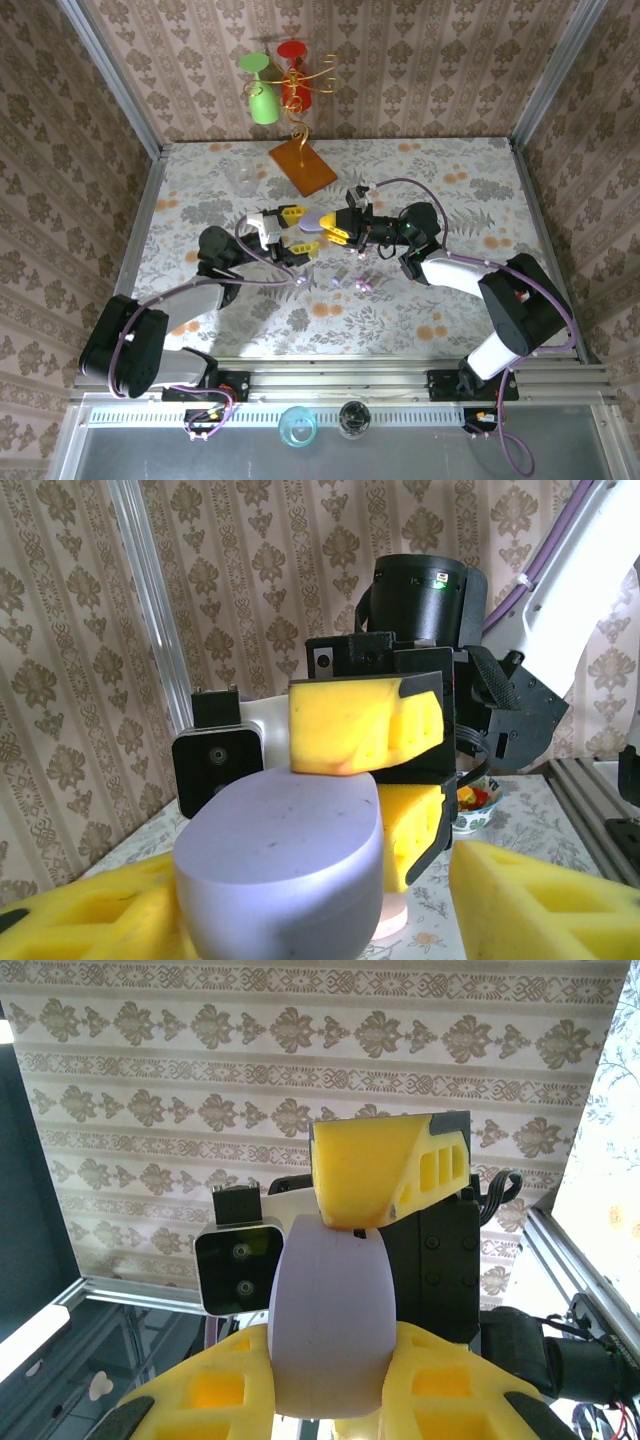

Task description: Insert the wireless bluetooth earbuds into the charging case

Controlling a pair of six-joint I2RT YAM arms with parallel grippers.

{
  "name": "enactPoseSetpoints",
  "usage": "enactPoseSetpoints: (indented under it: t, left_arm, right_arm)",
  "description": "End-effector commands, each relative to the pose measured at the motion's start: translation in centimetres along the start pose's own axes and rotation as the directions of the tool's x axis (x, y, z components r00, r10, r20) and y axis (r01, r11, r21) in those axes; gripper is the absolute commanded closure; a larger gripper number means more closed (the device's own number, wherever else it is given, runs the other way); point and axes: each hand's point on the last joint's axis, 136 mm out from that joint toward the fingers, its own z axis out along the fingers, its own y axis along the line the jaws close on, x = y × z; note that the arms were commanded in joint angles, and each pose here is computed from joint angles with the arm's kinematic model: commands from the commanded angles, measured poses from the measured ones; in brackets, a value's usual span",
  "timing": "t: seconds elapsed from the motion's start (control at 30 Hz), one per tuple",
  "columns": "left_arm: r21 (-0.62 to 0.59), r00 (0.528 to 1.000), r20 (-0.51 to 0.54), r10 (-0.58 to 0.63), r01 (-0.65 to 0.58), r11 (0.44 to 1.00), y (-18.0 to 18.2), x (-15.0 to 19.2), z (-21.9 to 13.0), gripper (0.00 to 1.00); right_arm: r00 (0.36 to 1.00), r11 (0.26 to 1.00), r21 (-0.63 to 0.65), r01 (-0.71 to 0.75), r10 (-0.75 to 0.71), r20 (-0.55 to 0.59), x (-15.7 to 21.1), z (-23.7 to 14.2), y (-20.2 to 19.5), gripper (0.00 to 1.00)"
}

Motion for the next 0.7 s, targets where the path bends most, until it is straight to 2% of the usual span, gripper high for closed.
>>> enactPoseSetpoints:
  t: [0.0, 0.67]
  left_arm:
    - [0.035, 0.998, 0.038, 0.048, -0.049, 0.998, -0.44, -1.58, 0.28, 0.4]
    - [0.016, 0.999, 0.038, -0.021, 0.021, 1.0, 0.4, -1.44, 0.69, 0.48]
  right_arm:
    - [0.998, 0.998, -0.043, 0.054, -0.055, -0.019, -0.05, 0.5, 1.61, 1.0]
    - [0.995, 0.994, -0.044, 0.097, -0.098, -0.018, 0.18, 0.46, 1.8, 1.0]
